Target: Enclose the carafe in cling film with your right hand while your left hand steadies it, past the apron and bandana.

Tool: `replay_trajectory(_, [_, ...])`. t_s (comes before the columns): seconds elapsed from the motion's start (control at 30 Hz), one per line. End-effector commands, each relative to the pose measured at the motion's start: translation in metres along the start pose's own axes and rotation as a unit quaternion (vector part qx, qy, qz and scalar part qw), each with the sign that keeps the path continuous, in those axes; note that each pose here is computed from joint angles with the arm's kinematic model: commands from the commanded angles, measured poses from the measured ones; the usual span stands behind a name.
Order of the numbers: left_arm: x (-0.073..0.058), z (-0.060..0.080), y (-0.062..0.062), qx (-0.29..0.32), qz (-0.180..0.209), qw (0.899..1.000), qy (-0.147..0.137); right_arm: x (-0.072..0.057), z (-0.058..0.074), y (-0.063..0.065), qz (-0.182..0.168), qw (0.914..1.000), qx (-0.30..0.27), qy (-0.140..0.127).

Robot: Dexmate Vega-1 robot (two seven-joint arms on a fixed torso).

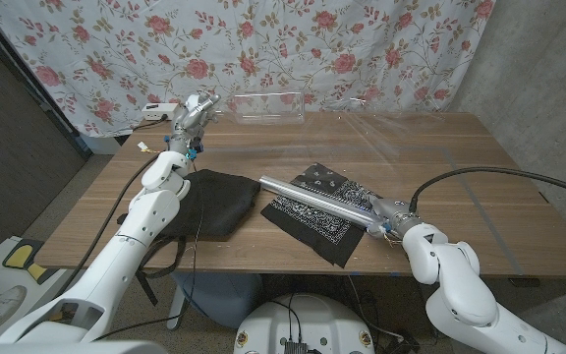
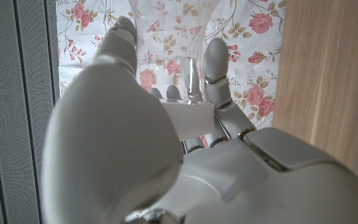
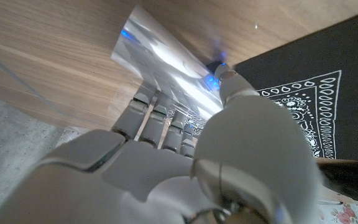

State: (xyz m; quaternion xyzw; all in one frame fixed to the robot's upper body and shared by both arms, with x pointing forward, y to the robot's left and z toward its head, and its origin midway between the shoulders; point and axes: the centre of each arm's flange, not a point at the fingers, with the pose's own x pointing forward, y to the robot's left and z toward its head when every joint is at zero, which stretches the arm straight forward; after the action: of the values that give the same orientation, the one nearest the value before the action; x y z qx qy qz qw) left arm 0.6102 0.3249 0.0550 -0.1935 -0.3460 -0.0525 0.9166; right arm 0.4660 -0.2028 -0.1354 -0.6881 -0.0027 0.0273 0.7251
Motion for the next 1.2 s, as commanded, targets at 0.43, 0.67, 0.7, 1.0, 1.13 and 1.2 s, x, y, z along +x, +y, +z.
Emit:
replay_trajectory(0.43, [-0.006,0.001,0.003,0.0,0.009,1.0,-0.004,0.026,0.006,0.029,0.037,0.9993,0.001,0.004])
replay_trajectory(0.67, [-0.008,0.0,0.003,0.0,0.011,1.0,-0.002,0.03,0.003,0.039,0.037,0.9992,0.014,-0.005])
replay_trajectory(0.7, [-0.008,0.0,0.003,0.0,0.011,1.0,-0.002,0.03,0.003,0.039,0.04,0.999,0.017,-0.004])
replay_trajectory(1.0, [-0.007,0.001,0.003,0.0,0.012,1.0,-0.004,0.03,-0.001,0.035,0.028,0.999,0.032,-0.01])
replay_trajectory(1.13, [-0.007,0.001,0.003,-0.001,0.011,1.0,-0.004,0.028,-0.002,0.031,0.019,0.9992,0.034,-0.011])
replay_trajectory(1.2, [-0.007,0.0,0.003,0.0,0.012,1.0,-0.005,0.027,-0.002,0.029,0.017,0.9992,0.036,-0.011])
